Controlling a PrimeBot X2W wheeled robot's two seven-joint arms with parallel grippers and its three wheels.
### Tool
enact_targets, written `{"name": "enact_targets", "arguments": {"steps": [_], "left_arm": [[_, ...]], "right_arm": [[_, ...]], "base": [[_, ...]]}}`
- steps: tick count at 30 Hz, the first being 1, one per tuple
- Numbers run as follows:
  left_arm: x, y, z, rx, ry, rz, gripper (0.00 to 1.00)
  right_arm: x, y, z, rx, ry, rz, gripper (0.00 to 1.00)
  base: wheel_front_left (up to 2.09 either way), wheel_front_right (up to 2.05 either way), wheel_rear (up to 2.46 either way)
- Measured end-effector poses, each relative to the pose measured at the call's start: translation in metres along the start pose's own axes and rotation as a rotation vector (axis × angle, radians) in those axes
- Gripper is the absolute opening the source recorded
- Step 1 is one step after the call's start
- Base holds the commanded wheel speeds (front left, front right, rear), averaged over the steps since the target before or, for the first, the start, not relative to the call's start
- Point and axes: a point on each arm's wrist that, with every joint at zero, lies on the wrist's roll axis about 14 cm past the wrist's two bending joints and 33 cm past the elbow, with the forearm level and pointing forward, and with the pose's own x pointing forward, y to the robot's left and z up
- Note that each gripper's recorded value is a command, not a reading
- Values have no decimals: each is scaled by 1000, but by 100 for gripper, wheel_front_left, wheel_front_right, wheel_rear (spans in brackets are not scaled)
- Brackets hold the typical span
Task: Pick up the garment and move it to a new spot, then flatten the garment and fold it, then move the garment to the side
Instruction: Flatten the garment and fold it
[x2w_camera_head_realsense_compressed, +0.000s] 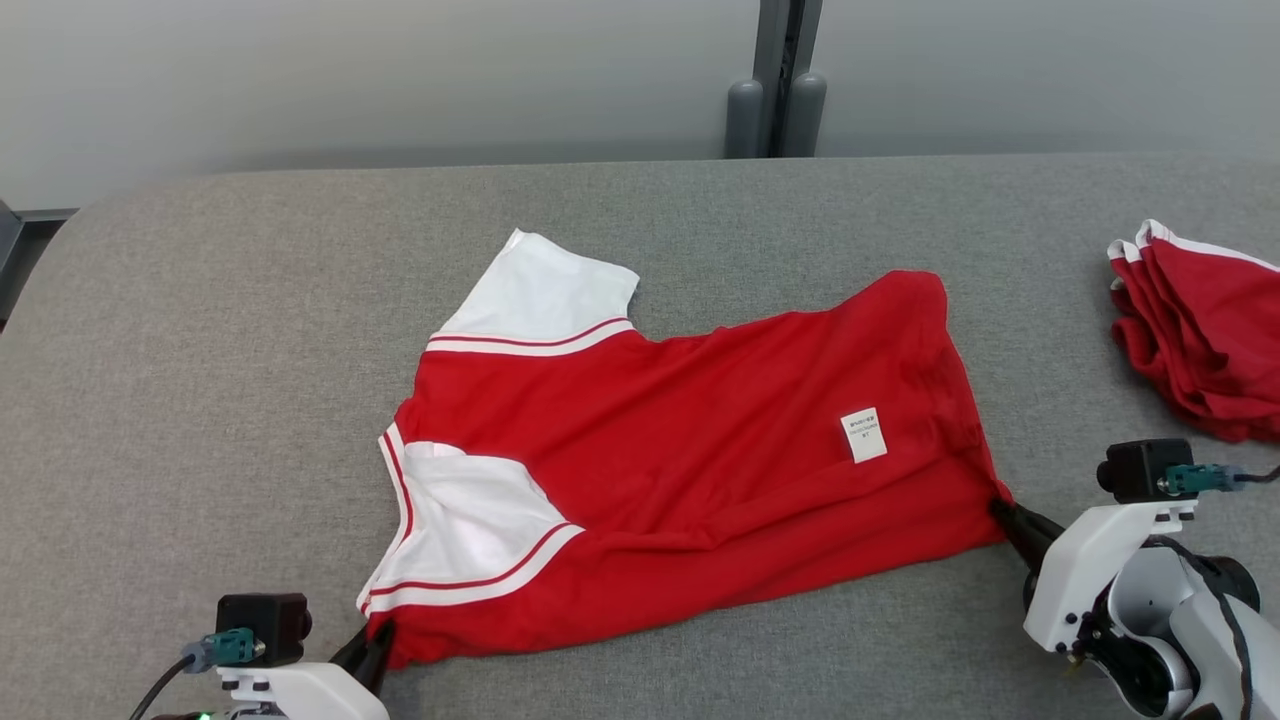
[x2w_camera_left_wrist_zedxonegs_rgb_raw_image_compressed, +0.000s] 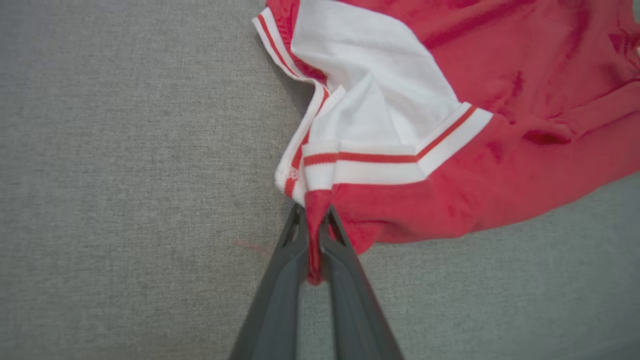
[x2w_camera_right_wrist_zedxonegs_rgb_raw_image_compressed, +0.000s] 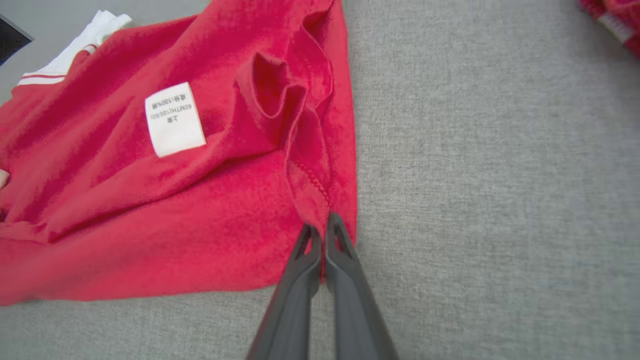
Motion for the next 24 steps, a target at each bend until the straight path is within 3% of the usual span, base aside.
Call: {"name": "enact_targets", "arguments": {"steps": [15,24], "left_arm": [[-13,0,5,21,-13,-7,0],[-27,-1,-27,11,120,-29,0]], "right_arm": [[-47,-10,6,3,-14,17,0],[-79,-20,-36,87,105,-22,0]], "base": [[0,0,0],[0,0,0]]}}
